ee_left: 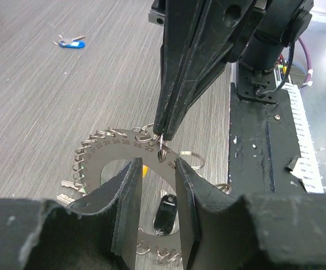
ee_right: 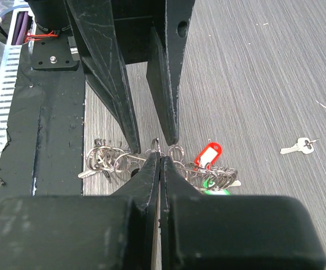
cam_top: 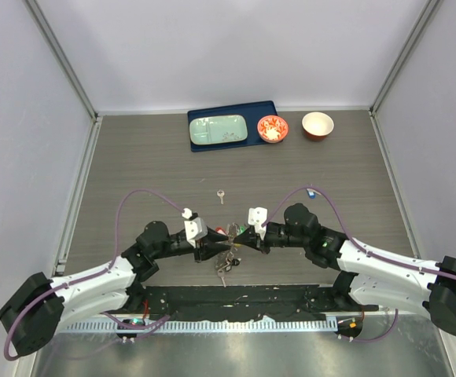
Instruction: Put the keys on the keyring
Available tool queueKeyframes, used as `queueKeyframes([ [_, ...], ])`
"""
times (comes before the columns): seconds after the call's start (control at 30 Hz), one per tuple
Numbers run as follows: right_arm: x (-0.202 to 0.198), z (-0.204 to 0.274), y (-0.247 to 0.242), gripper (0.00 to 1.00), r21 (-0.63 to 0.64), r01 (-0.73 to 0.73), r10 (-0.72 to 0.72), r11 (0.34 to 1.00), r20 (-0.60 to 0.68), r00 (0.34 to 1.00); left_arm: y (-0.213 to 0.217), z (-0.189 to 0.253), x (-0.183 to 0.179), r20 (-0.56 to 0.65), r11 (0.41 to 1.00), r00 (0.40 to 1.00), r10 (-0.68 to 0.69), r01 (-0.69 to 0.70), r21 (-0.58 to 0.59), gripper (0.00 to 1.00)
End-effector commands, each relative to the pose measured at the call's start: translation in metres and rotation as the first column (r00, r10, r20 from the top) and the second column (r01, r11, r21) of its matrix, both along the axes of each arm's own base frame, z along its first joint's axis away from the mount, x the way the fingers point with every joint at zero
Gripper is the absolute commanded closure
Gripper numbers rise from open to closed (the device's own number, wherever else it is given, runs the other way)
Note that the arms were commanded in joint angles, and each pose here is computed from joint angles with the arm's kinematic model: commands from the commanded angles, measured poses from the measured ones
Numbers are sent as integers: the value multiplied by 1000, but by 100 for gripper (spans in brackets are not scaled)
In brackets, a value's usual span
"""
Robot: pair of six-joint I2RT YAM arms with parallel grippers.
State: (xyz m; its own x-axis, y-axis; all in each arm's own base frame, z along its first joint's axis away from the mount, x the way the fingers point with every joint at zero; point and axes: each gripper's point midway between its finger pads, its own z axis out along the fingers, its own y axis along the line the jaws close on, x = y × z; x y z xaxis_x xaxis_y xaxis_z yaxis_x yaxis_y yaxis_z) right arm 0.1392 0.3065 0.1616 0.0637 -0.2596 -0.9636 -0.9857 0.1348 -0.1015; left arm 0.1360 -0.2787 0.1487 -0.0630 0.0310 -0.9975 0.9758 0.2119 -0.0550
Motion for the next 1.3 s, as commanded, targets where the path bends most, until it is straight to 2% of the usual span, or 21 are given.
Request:
queueKeyframes([
  [0.0,3,31,7,99,98,-10,5,995,55,998,-8,27,5,51,998,998,-23,26,-60,68],
  [0.27,3,30,7,99,95,-14,10,995,51,999,-10,34,8,62,997,998,-18,23,-80,70],
  [0.73,1,31,7,99,95,-23,19,995,49,999,-16,25,9,19,998,999,-42,43,-43,80],
  [0.83,1,27,7,99,87,-20,16,996,46,999,-17,26,9,18,998,999,-47,48,-43,87],
  [0.87,2,28,7,99,87,-19,15,996,46,999,-17,26,9,17,998,999,-49,49,-41,98],
  [1.0,4,32,6,99,95,-1,-3,995,39,999,-15,22,8,16,999,999,-48,48,-21,100],
  [1.1,11,44,3,84,119,63,-65,991,18,998,-12,24,13,37,1000,999,-21,22,-1,100],
  [1.13,15,47,2,65,132,96,-96,987,-9,995,-11,25,13,45,1000,999,-14,14,3,100],
  [1.23,31,61,-5,41,157,194,-191,968,-36,981,-4,38,17,75,1000,997,26,-26,7,100],
  [1.27,38,64,-8,38,160,234,-227,959,-60,972,-2,42,20,104,999,994,39,-41,15,100],
])
